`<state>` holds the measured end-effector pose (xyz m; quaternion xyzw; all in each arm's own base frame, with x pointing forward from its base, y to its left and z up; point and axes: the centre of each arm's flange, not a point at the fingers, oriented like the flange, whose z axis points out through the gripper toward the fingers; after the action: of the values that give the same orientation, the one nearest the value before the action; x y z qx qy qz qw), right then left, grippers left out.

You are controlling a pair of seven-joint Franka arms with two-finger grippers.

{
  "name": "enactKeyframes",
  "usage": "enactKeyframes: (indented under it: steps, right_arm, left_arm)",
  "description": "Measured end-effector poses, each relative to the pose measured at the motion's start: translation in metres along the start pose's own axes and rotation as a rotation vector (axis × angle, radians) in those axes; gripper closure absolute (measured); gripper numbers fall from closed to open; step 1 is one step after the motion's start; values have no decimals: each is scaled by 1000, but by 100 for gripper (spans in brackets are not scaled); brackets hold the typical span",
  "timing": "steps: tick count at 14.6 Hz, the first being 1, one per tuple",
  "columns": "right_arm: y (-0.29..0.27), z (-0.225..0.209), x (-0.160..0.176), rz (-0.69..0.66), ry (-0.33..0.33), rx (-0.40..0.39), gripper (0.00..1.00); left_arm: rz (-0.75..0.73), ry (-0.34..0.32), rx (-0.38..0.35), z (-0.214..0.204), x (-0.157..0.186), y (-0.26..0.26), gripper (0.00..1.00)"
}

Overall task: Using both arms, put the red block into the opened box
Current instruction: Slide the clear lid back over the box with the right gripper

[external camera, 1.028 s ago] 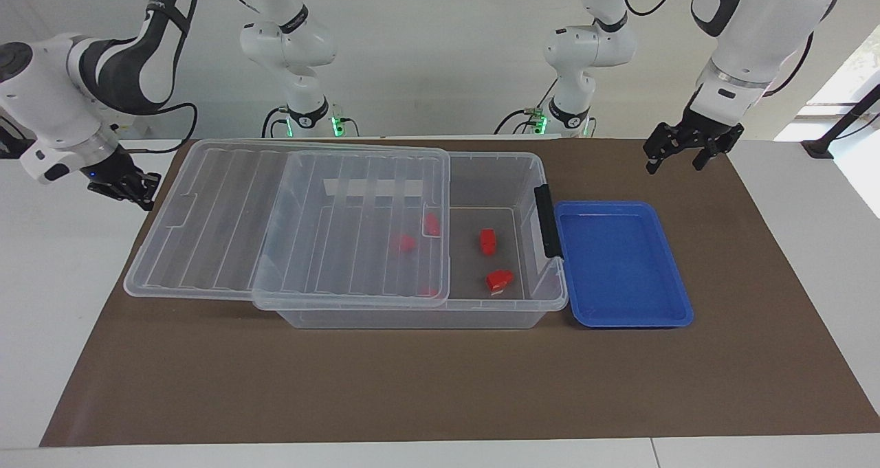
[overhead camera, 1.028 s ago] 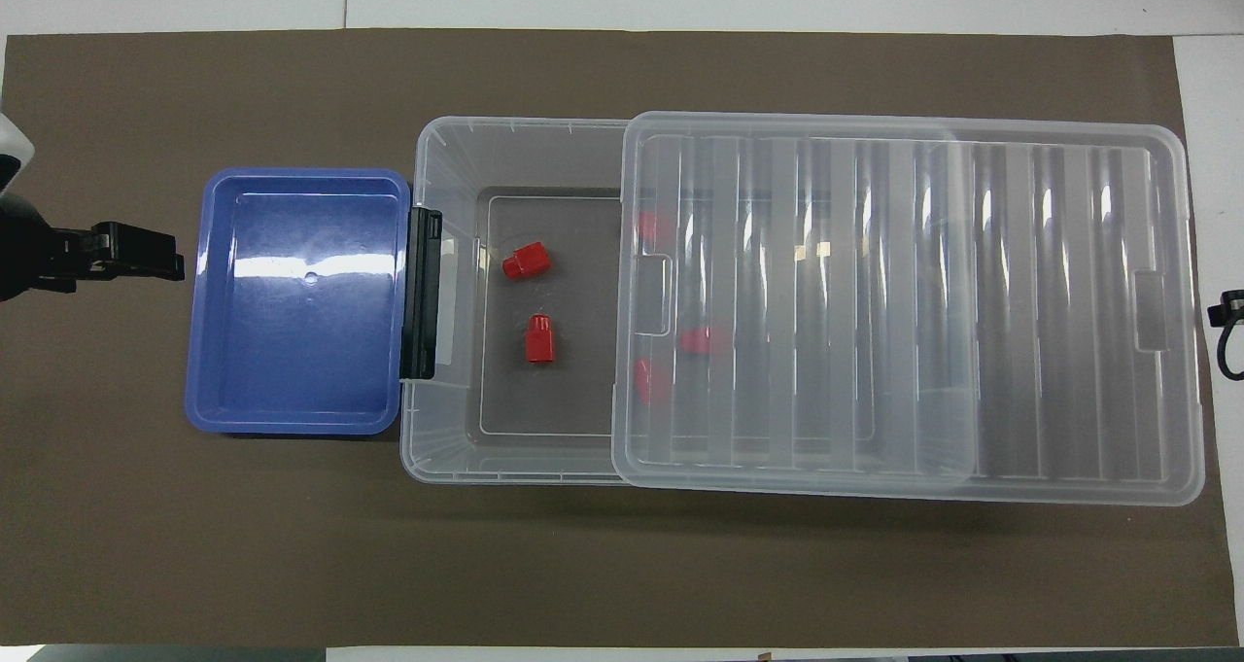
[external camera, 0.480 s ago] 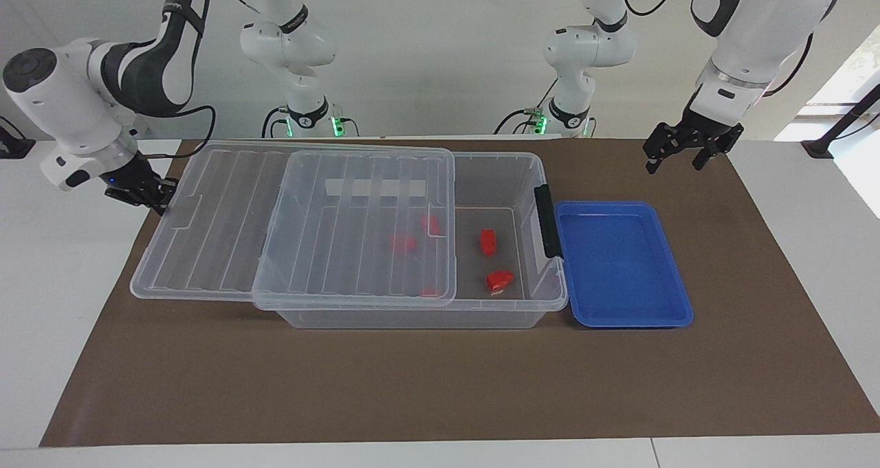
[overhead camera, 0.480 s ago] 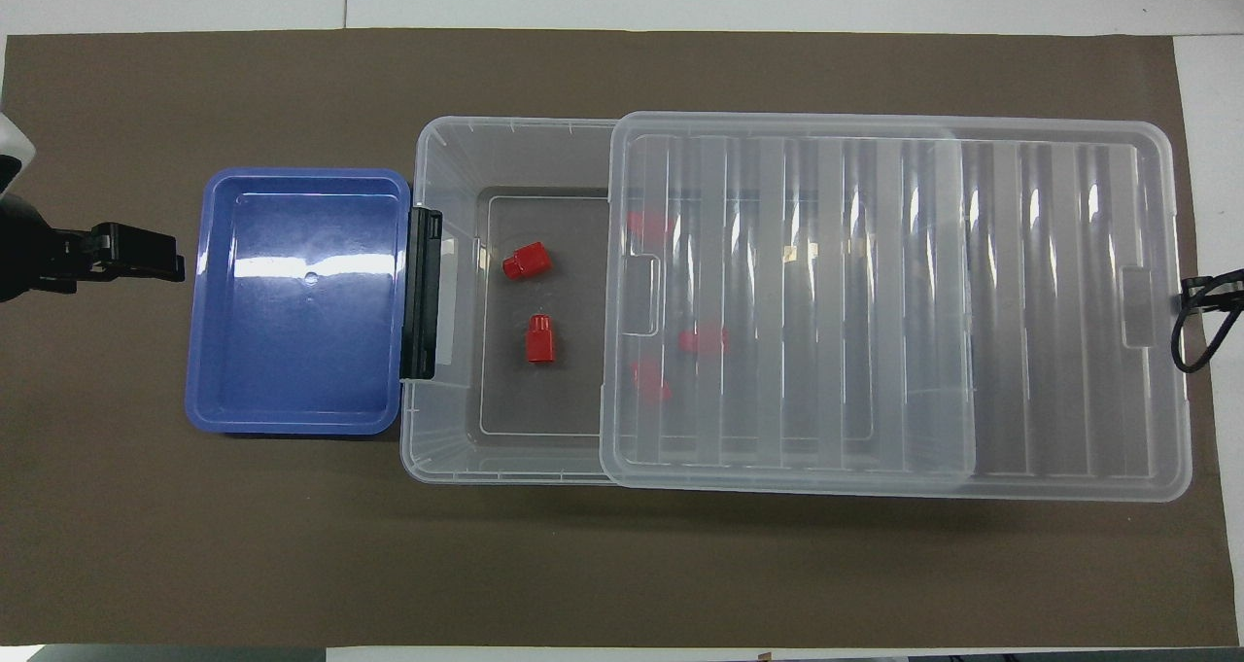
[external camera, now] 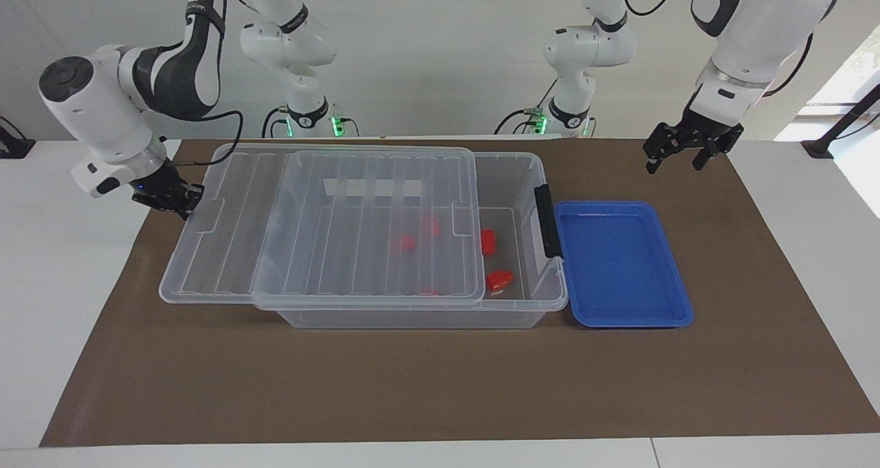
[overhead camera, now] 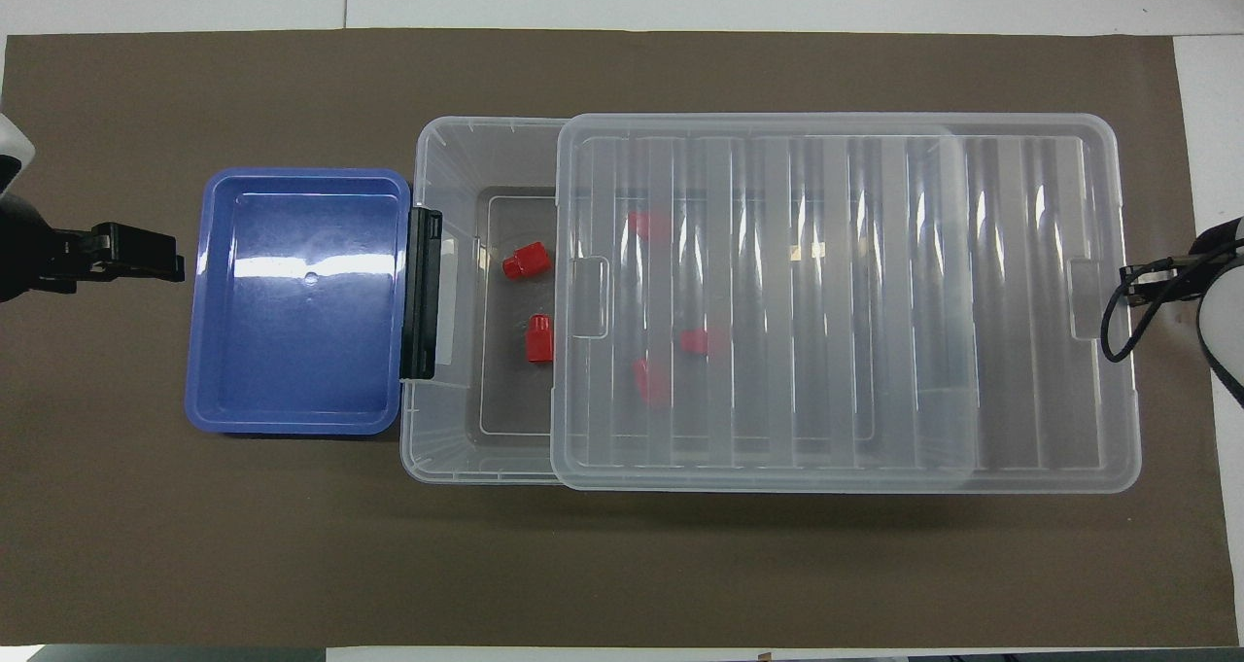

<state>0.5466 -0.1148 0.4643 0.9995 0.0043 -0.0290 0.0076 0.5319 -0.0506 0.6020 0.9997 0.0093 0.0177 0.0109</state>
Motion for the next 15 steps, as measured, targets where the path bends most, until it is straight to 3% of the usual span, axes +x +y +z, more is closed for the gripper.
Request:
enactKeyframes:
  steps: [15]
  right_arm:
    - [-80, 7, 11, 7, 17, -4, 99]
  left_arm:
    - [0, 0, 0, 0, 0, 0, 0]
